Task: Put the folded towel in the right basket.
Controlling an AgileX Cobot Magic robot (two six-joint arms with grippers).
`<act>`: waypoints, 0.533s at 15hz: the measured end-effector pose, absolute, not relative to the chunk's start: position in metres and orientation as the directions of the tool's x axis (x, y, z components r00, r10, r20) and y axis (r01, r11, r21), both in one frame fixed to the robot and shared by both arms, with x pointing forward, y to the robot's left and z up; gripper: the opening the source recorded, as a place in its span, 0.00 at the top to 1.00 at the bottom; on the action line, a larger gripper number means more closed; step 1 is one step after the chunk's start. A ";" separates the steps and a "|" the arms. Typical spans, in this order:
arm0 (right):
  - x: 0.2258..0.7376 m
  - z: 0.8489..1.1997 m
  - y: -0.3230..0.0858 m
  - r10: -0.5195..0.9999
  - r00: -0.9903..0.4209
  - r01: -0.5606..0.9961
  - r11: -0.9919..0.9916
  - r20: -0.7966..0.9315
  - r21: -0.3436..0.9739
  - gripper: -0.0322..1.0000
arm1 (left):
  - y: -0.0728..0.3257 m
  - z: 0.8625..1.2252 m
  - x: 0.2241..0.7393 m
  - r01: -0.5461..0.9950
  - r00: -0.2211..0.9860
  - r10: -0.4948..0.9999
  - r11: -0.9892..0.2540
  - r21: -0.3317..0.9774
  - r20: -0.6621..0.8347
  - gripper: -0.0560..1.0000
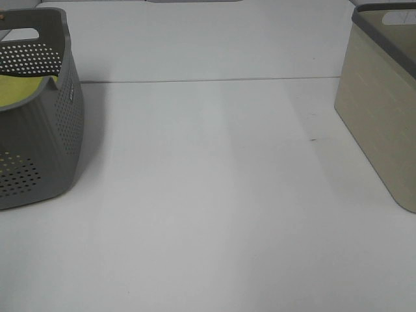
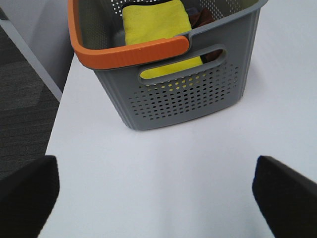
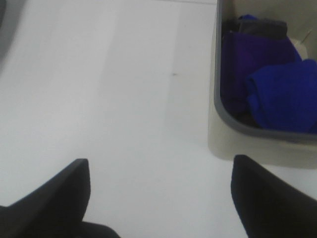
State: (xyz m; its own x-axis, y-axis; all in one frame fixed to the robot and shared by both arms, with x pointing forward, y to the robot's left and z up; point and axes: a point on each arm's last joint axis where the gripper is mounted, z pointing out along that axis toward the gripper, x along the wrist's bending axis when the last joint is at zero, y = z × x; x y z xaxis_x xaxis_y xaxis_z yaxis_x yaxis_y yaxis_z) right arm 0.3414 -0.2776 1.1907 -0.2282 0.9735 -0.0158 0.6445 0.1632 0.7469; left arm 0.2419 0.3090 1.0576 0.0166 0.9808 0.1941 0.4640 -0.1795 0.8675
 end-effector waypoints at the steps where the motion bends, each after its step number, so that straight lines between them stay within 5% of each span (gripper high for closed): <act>1: 0.341 1.191 -0.278 0.973 -0.228 0.645 0.163 -0.016 0.747 0.23 | 0.309 1.058 0.242 0.464 0.017 0.981 -0.180 0.867 0.194 0.01; 3: 0.295 1.126 -0.286 0.981 -0.194 0.660 0.121 0.012 0.741 0.23 | 0.309 1.058 0.242 0.464 0.017 0.981 -0.180 0.867 0.194 0.01; 8: 0.261 1.067 -0.294 0.983 -0.183 0.622 0.113 0.004 0.775 0.23 | 0.309 1.058 0.242 0.464 0.017 0.981 -0.180 0.867 0.194 0.01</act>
